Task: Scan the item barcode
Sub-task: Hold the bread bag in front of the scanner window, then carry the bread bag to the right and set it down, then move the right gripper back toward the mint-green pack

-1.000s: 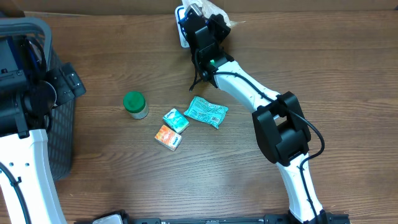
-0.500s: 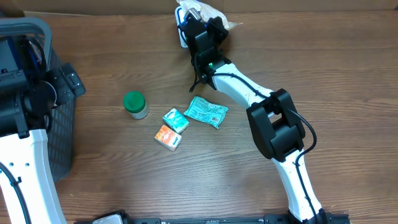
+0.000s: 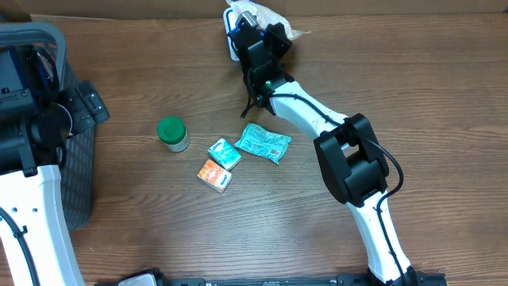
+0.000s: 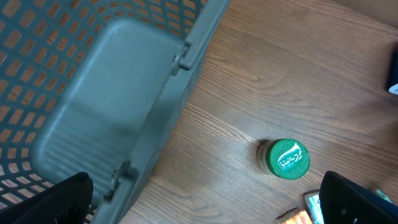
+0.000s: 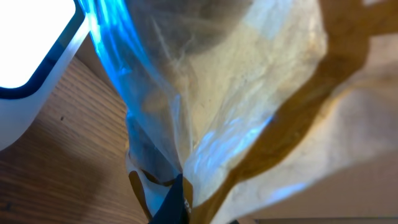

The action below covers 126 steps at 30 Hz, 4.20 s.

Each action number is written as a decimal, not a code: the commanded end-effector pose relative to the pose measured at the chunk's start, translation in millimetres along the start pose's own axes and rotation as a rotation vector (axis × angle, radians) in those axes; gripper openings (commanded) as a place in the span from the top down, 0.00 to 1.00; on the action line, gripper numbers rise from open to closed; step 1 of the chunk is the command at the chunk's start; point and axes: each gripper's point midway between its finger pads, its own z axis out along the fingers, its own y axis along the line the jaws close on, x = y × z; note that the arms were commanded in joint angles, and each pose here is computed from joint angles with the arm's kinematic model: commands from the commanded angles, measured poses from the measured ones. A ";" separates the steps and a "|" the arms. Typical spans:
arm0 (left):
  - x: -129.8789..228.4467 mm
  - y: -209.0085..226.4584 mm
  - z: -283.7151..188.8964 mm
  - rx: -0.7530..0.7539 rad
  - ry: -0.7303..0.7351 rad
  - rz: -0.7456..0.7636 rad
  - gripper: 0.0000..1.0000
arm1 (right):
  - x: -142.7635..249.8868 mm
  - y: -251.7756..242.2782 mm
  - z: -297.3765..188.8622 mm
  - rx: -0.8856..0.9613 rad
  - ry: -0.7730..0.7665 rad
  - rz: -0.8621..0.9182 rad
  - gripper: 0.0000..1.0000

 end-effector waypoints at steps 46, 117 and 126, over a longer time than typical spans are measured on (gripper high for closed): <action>-3.4 1.1 -6.4 0.006 -0.021 -0.018 0.00 | 398.0 -81.0 -74.7 -0.500 1.026 1.862 0.96; -3.3 1.0 -5.6 0.006 -0.019 -0.017 0.00 | 184.9 87.8 -132.0 -1.171 0.768 0.977 0.85; -3.3 1.0 -5.5 0.006 -0.019 -0.017 0.00 | 145.1 98.5 -172.8 -1.385 0.717 0.942 0.96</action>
